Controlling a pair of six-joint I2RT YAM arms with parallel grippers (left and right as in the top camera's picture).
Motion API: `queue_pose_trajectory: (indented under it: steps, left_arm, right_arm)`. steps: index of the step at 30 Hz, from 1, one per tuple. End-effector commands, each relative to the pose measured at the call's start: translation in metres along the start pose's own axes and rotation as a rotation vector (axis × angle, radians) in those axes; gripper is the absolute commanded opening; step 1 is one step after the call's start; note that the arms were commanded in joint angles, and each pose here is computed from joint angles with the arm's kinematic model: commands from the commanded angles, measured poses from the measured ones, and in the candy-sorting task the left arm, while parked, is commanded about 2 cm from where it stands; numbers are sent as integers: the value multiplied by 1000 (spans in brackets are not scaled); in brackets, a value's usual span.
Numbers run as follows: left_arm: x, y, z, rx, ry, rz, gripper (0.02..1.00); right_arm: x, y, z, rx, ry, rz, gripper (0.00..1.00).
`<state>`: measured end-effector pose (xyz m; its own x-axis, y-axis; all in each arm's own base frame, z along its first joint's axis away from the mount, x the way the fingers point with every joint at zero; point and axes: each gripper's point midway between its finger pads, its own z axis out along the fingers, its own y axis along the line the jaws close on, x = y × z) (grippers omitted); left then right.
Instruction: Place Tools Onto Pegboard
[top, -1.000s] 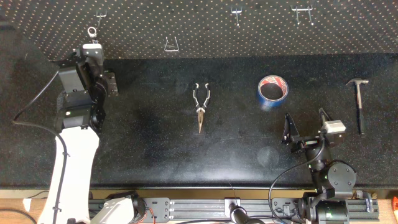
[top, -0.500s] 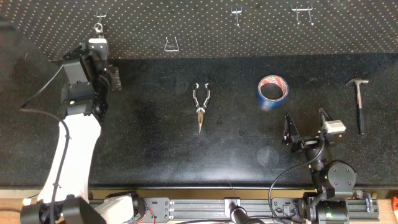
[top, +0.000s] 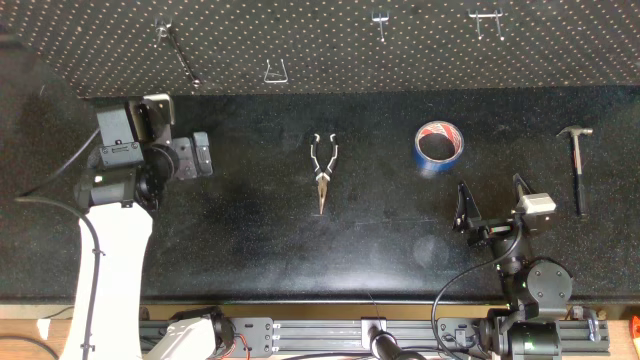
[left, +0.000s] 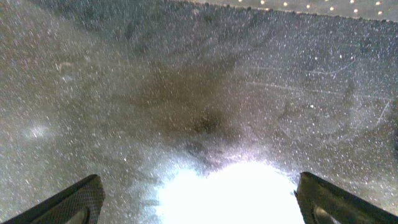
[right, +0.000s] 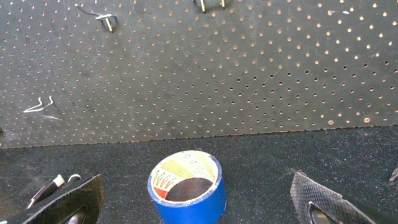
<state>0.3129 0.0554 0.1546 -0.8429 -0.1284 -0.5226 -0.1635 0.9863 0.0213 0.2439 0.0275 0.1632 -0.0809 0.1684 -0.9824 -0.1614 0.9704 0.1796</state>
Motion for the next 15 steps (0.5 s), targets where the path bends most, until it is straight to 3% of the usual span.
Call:
queue_pose_trajectory:
  steps: [1,3,6,8,12,15]
  left_arm:
    - [50,-24,-12,-51,196,-154,998]
    - [65,-52,-19,-100,215,-135,996]
    - [93,-121,-18,-77,259,-151,996]
    - [104,-164,-4,-90,320,-52,998]
    - [75,-228,24,-39,363,32,996]
    - [61,-259,40,9,387,29,996]
  right_arm:
    - [2,1,0,-5,1,15,978]
    - [2,1,0,-5,1,15,978]
    - [2,1,0,-5,1,15,978]
    - [2,1,0,-5,1,15,978]
    - [1,1,0,-5,1,15,978]
    - [2,1,0,-5,1,15,978]
